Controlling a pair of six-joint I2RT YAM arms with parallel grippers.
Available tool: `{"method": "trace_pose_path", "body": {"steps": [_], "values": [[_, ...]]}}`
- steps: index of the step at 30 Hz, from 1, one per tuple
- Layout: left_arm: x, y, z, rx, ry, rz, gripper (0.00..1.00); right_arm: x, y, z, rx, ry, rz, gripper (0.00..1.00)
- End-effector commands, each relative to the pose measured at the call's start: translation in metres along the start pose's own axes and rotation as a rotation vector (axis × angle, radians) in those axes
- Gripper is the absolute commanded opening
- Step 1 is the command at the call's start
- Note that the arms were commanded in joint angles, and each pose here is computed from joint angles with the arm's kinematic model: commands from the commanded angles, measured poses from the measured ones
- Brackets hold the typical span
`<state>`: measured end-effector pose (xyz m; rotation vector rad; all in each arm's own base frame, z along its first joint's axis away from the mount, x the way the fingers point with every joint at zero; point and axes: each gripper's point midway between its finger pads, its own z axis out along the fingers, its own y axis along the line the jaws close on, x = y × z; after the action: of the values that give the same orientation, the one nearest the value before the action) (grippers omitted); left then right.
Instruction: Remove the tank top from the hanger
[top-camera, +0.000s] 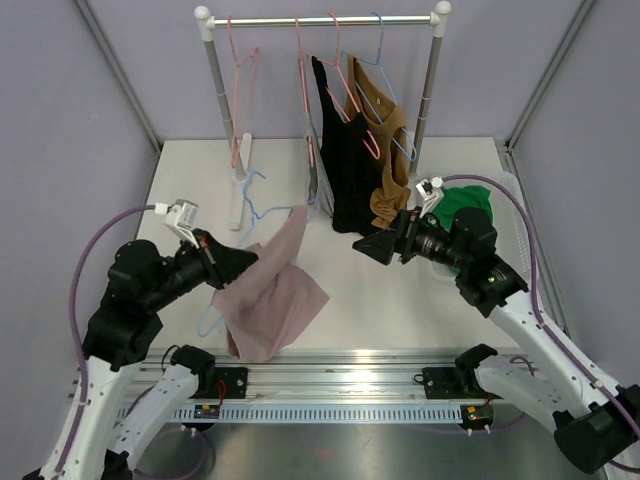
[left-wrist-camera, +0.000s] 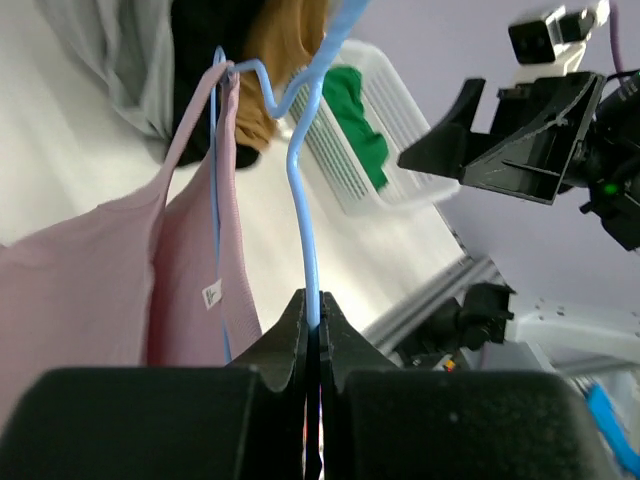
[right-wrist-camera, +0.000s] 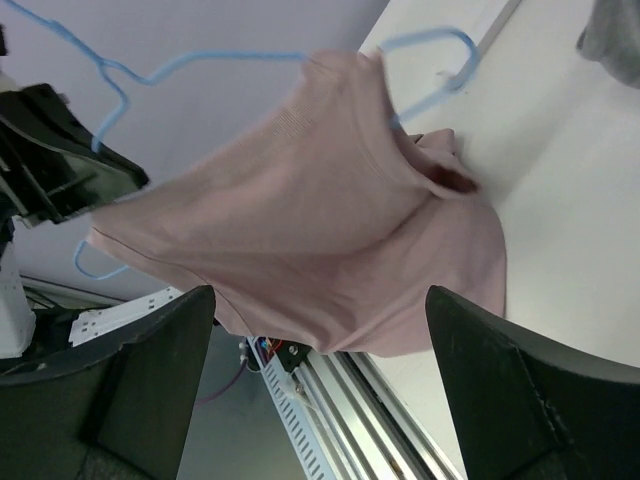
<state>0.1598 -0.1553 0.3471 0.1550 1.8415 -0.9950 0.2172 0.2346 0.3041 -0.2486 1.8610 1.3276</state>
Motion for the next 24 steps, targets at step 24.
{"method": "trace_pose_path", "body": {"steps": [24], "values": [[0.076, 0.01, 0.039, 0.216, 0.11, -0.302, 0.0, 0.06, -0.075, 0.14, 0.451, -0.034, -0.07, 0.72]]}}
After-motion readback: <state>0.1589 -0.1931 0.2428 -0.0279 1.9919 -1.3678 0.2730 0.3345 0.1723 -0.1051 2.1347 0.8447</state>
